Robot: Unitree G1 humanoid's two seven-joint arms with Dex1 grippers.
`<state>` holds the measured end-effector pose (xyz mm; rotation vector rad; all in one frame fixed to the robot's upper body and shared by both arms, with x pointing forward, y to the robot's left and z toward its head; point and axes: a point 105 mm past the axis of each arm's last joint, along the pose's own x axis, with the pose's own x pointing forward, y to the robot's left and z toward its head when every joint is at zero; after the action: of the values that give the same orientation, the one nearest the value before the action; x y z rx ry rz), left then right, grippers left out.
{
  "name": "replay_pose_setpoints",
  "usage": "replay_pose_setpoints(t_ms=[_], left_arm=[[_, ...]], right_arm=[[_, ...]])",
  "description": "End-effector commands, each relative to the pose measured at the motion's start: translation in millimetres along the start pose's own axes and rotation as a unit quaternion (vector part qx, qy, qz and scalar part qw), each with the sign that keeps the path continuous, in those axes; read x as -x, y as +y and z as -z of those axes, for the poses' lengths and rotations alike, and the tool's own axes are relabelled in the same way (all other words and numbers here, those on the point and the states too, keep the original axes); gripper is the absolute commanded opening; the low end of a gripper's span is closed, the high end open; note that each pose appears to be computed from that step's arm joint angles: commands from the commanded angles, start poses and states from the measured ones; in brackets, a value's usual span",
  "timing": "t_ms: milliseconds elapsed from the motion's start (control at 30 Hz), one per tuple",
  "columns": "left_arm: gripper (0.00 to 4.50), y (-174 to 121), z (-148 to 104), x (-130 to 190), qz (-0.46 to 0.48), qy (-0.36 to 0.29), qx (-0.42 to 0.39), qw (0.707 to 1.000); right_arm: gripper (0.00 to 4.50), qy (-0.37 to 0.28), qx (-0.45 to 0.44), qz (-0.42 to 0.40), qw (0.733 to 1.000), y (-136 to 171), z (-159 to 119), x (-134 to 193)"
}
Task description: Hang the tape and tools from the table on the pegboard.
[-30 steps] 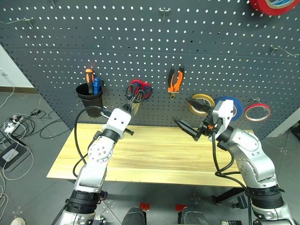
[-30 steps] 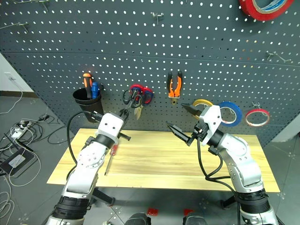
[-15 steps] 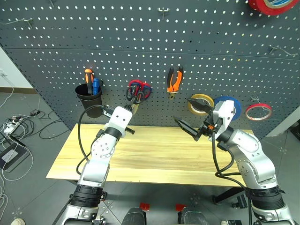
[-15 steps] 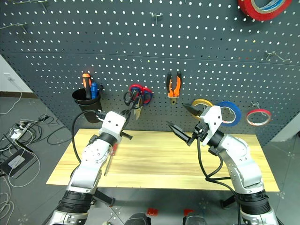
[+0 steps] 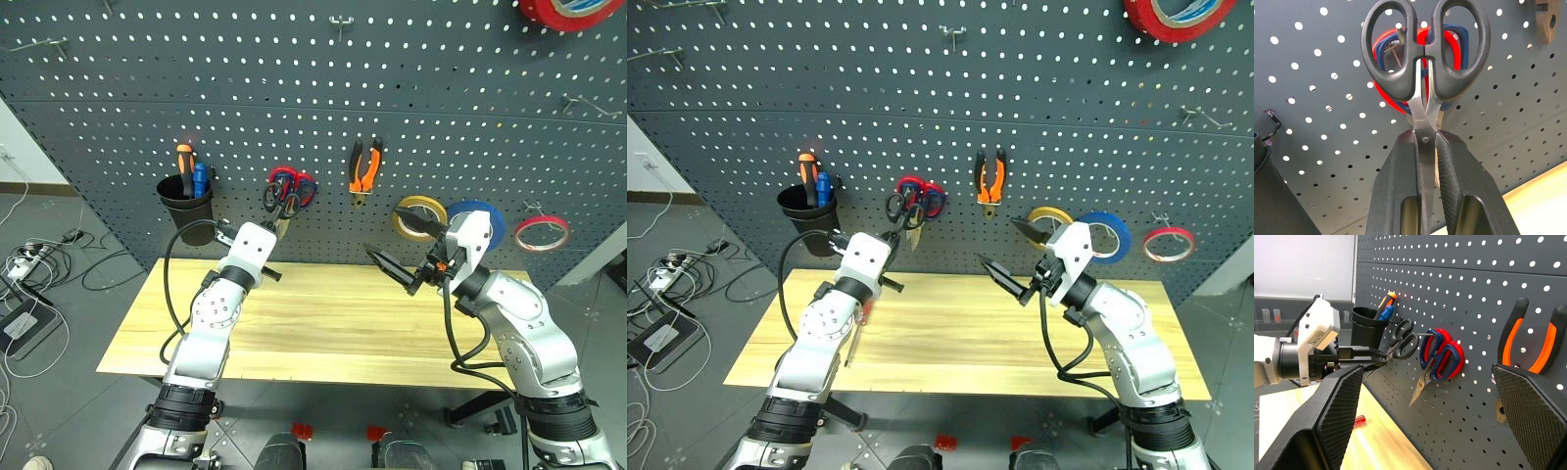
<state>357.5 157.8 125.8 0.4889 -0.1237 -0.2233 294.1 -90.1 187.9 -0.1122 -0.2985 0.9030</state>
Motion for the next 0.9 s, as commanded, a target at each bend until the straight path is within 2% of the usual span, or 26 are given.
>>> replay_pose_setpoints(t_ms=[33,333,367,633,900], left_arm=[[1.72,6,-10,-3,-0.008,-0.016,-0.001,1.0],[4.32,3,-5,3,-0.009,-0.004,0.006,1.0],[4.45,3,-4,3,-0.009,-0.002,0.008,1.0],[4.45,11,32,27,-0.051,0.092,0.048,0.993],[4.45,39,62,46,-0.086,0.197,0.085,0.973]], right_arm=[[4.5,-0.018,0.02,0.0,1.0,0,-14,1],[4.5,-0.01,0.02,-0.007,1.0,1,-14,4],[4.5,-0.009,0.021,-0.009,1.0,2,-14,4],[4.5,0.011,0.014,-0.037,0.999,15,-9,8],[4.5,0.04,0.004,-0.067,0.997,32,1,-4]])
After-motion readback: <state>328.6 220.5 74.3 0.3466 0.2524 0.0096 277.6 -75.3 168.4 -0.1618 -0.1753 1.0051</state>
